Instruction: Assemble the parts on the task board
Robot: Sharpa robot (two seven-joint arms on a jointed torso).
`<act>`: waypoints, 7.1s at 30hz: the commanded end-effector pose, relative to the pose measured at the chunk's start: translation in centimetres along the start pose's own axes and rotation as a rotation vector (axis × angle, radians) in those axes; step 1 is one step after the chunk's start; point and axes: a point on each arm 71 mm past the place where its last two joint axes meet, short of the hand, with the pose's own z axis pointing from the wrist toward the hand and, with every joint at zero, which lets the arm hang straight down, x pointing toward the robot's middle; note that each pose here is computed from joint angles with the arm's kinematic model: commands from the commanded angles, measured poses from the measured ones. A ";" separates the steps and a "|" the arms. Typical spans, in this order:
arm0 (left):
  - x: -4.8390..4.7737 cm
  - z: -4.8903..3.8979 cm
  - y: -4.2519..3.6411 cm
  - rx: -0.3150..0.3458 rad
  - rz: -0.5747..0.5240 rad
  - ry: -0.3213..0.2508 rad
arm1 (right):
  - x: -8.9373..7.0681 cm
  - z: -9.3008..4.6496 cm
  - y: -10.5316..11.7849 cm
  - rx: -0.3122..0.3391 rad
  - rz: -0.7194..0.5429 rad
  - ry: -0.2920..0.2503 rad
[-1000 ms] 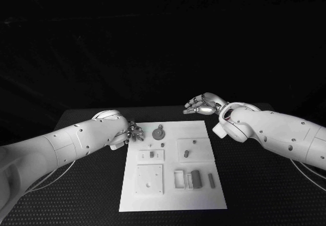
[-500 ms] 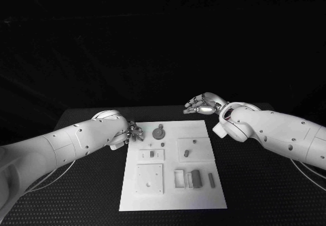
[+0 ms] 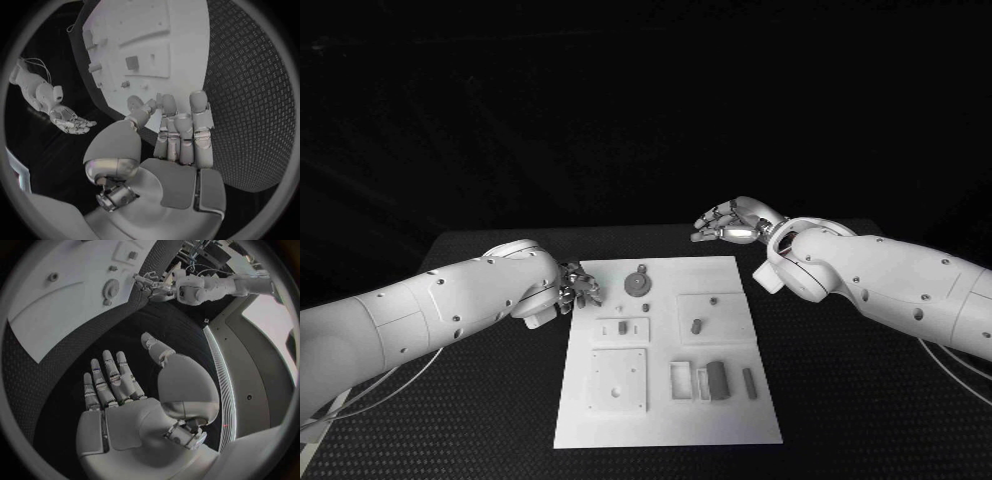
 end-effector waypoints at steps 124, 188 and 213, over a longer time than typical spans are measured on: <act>5.28 -2.36 0.39 -0.012 0.136 0.048 | 0.0 -0.1 -0.2 0.000 0.004 0.013; 1.75 -3.28 -0.35 0.144 -0.106 -0.095 | -0.2 -0.2 -0.4 0.004 0.002 0.007; 3.08 -3.07 -7.24 0.672 0.323 -0.346 | -0.6 0.0 -0.9 0.007 0.020 0.002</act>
